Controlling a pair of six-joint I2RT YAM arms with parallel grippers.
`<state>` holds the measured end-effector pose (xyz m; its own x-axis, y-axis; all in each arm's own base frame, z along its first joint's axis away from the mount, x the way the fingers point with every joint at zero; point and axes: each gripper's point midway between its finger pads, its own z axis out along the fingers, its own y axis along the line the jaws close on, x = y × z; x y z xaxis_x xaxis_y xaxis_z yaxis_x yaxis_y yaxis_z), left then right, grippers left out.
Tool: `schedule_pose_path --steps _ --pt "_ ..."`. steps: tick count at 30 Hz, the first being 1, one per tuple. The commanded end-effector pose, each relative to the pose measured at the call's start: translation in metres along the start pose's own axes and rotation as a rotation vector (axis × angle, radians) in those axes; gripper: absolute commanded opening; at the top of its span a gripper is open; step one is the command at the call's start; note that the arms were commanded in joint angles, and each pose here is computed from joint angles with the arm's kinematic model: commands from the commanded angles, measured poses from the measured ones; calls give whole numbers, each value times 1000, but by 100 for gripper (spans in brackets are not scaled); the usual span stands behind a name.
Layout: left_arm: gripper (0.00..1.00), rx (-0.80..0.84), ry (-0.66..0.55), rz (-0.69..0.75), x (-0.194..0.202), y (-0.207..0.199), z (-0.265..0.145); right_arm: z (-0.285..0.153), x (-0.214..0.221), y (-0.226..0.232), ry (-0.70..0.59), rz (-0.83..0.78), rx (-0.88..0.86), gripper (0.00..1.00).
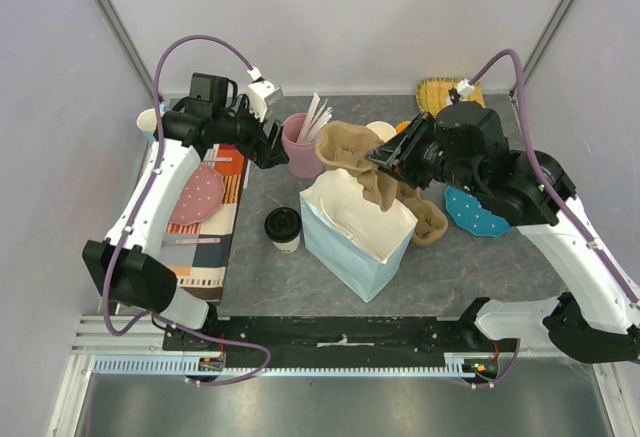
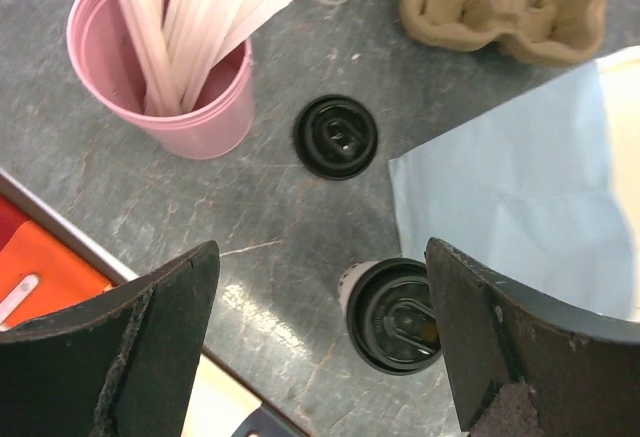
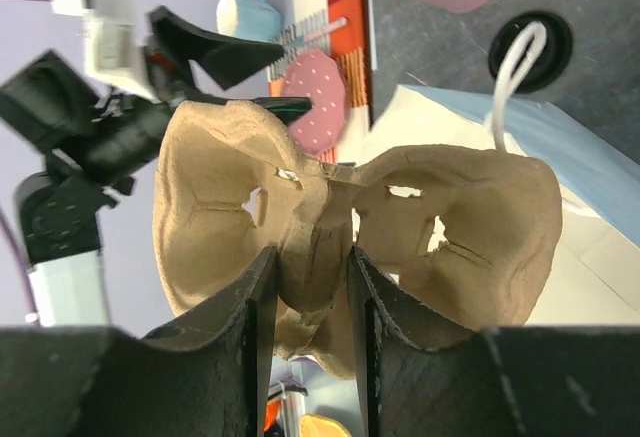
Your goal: Pack the takeout coffee
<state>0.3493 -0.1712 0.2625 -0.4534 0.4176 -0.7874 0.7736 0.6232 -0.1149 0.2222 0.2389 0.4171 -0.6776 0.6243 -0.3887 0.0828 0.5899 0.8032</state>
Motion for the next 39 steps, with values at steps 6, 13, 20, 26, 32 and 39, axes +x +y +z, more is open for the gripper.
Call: schedule_pose_path --steps 6,13,20,26,32,39 --pt "90 150 -131 -31 -39 -55 -32 17 22 -35 38 -22 152 40" --pt "90 255 -135 -76 -42 -81 -35 20 29 -45 54 -13 216 40" --pt "89 248 -98 -115 -36 -78 -23 27 28 -41 55 -35 245 41" --pt "86 289 -78 -124 -36 -91 -15 34 27 -50 45 -40 316 41" --pt "81 310 -67 -134 -37 -100 -12 30 34 -65 53 -32 377 41" --pt "72 357 -24 -142 -24 -123 -7 33 49 -62 64 -86 381 42"
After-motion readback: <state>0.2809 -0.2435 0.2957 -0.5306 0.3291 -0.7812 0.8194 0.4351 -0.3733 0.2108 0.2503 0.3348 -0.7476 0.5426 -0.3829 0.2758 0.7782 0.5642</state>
